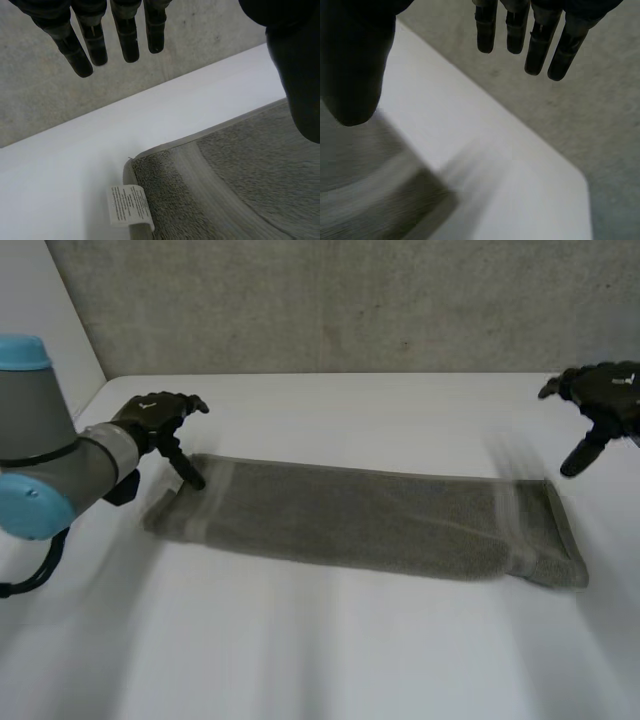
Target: Fold the towel.
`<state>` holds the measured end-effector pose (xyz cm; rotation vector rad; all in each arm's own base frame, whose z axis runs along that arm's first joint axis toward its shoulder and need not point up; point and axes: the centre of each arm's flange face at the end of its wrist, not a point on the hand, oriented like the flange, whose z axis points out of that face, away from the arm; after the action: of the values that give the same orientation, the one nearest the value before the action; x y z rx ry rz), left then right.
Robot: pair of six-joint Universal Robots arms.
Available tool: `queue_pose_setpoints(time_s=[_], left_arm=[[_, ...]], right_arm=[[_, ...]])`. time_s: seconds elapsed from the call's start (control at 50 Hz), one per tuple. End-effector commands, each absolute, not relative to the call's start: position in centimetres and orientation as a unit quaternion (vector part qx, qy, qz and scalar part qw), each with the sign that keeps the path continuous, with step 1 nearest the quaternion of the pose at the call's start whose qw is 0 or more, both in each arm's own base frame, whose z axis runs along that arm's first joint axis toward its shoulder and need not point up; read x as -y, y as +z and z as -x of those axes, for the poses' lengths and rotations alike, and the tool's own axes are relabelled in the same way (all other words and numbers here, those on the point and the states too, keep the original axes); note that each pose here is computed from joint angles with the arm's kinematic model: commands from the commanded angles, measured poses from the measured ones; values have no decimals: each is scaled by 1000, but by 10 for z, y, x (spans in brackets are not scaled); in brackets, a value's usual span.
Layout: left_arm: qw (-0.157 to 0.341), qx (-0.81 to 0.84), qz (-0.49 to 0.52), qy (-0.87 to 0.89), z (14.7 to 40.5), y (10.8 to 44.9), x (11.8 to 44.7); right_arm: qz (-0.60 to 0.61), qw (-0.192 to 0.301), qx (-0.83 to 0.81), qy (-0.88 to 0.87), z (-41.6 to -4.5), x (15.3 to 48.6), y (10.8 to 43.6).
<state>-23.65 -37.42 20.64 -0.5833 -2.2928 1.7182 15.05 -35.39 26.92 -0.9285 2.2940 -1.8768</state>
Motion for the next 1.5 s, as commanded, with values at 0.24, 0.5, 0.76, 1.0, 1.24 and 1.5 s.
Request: queue_pose_setpoints(time_s=[0.24,0.5,0.76,1.0,1.24,1.5], left_arm=[[106,747,194,627,218,204,306],[107,754,195,619,218,193,301],[106,755,193,617,217,193,299],[103,752,190,623,215,192,302],[102,755,189,620,213,189,302],[109,748,198,624,221,192,301]], right_arm=[[374,-1,-773,-512,-154,282,171],[348,-62,-779,-519,-133,308,140],[318,-285,-661,-617,-66,362,249],[479,-109,-510,-707,-281,272,248],[625,-13,-439,-645,-358,168,152],[558,-57,-464,-686,-319,200,201]])
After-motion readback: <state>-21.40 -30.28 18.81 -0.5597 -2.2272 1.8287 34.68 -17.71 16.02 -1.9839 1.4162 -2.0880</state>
